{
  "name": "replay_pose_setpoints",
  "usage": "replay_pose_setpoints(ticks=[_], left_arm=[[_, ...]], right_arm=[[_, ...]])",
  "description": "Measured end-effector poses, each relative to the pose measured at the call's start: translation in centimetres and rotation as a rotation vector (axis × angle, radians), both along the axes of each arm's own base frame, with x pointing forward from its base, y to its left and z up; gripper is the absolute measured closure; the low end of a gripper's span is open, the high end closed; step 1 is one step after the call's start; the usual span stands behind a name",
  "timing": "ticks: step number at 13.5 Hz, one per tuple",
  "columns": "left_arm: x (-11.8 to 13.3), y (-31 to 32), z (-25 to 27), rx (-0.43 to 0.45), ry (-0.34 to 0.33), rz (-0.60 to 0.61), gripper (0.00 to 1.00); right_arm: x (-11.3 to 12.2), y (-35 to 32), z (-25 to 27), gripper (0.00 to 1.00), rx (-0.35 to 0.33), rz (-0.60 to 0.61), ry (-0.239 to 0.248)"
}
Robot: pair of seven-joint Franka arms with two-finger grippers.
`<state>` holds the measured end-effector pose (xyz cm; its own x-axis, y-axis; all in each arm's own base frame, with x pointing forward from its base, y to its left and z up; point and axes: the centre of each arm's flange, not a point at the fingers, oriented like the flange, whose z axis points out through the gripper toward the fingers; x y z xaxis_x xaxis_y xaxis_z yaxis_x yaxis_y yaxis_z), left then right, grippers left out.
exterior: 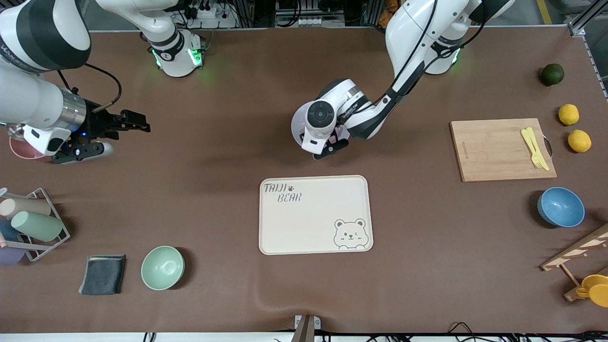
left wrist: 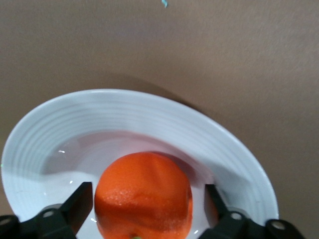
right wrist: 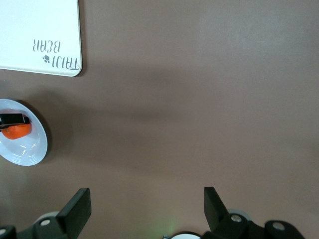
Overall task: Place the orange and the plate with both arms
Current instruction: 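Lower the orange onto the white plate and open the left gripper, then withdraw the left gripper while the right gripper moves toward the plate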
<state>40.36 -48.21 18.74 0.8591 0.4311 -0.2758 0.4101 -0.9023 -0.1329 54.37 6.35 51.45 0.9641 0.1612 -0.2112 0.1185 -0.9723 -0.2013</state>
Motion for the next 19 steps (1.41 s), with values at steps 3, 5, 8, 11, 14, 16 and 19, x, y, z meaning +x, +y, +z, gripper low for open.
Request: replay_pose_setpoints(ticks=[3,5,8,11,14,16,19], left_arm=[[3.3,0.9,3.7,-0.034,-0.06,0.045,0.0],[5.9,2.5,8.4,-0.053,-0.119,0.082,0.0],[9.1,6.1,16.8,-0.069,-0.224,0.139,0.0],[13.5,13.9,24.8,-0.057,-0.296,0.129,0.0],[17.1,22.3,31.1,-0.025,-0.294,0.006,0.0],[18.8,26.5,34.2,-0.009,-0.304,-0.064,0.0],[19.5,30.6,37.2,-0.005,-0.318,-0.081,0.0]], right_arm=[[0.0,0.0,0.0,0.0,0.0,-0.001,0.0],[0.0,0.0,0.0,0.0,0.0,-0.002,0.001],[0.0,0.0,0.0,0.0,-0.001,-0.003,0.001],[0.0,0.0,0.0,0.0,-0.001,-0.002,0.001],[0.0,0.1,0.0,0.0,0.001,-0.002,0.001],[-0.1,1.0,0.0,0.0,0.018,0.007,0.004],[0.0,4.3,-0.7,0.0,0.065,-0.006,0.016]])
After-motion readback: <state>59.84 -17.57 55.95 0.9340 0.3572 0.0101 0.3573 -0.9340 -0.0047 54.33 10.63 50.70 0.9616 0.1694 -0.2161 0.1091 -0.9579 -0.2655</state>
